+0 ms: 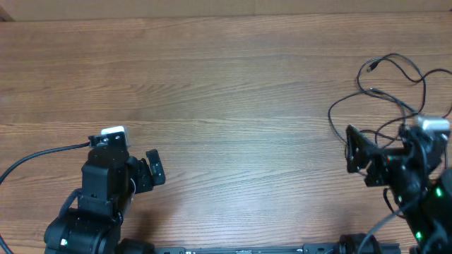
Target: Untangle cables
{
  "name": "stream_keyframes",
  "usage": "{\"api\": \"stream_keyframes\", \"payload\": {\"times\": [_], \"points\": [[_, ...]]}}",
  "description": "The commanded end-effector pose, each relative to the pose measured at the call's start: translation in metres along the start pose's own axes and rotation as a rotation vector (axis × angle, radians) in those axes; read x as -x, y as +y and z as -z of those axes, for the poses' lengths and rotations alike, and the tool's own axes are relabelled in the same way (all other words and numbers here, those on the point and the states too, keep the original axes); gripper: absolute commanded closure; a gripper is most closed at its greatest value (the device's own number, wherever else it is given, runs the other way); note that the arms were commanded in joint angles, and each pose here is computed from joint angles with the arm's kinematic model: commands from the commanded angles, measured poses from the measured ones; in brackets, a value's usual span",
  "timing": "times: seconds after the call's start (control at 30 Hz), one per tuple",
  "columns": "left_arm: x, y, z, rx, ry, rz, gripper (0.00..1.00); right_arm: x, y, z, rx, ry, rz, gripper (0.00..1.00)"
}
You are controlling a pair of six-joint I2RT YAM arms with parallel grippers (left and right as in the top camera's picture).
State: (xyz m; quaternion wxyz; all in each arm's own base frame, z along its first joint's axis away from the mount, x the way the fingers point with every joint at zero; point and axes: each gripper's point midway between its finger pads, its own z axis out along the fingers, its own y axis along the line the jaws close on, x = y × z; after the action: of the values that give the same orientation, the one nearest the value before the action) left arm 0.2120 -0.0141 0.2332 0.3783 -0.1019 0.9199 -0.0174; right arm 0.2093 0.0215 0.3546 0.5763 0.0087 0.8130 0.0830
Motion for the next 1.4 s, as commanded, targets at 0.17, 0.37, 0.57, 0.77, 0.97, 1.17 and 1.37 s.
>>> {"api": "stream_keyframes", "payload": {"times": [0.17,0.37,0.57,0.77,0.97,1.17,1.37], "points": [[-0.002,0.003,-0.002,0.018,0.002,0.018,0.0,-0.008,0.001,-0.006,0.043,-0.223,0.027,0.0],[-0.002,0.003,-0.002,0.018,0.002,0.019,0.0,-0.026,0.002,-0.019,0.082,-0.378,0.051,0.0],[-0.002,0.003,-0.002,0.018,0.002,0.018,0.0,-0.047,0.001,-0.031,0.108,-0.508,0.068,0.0],[-0.001,0.003,-0.002,0.018,0.002,0.019,0.0,-0.069,-0.003,-0.041,0.117,-0.614,0.078,0.0],[-0.002,0.003,-0.002,0.018,0.002,0.018,0.0,-0.088,-0.013,-0.055,0.082,-0.64,0.069,0.0],[-0.002,0.003,-0.002,0.018,0.002,0.019,0.0,-0.122,-0.021,-0.077,0.033,-0.481,0.124,0.0],[-0.002,0.003,-0.002,0.018,0.002,0.019,0.0,-0.16,-0.022,-0.093,0.047,-0.31,0.104,0.0]]}}
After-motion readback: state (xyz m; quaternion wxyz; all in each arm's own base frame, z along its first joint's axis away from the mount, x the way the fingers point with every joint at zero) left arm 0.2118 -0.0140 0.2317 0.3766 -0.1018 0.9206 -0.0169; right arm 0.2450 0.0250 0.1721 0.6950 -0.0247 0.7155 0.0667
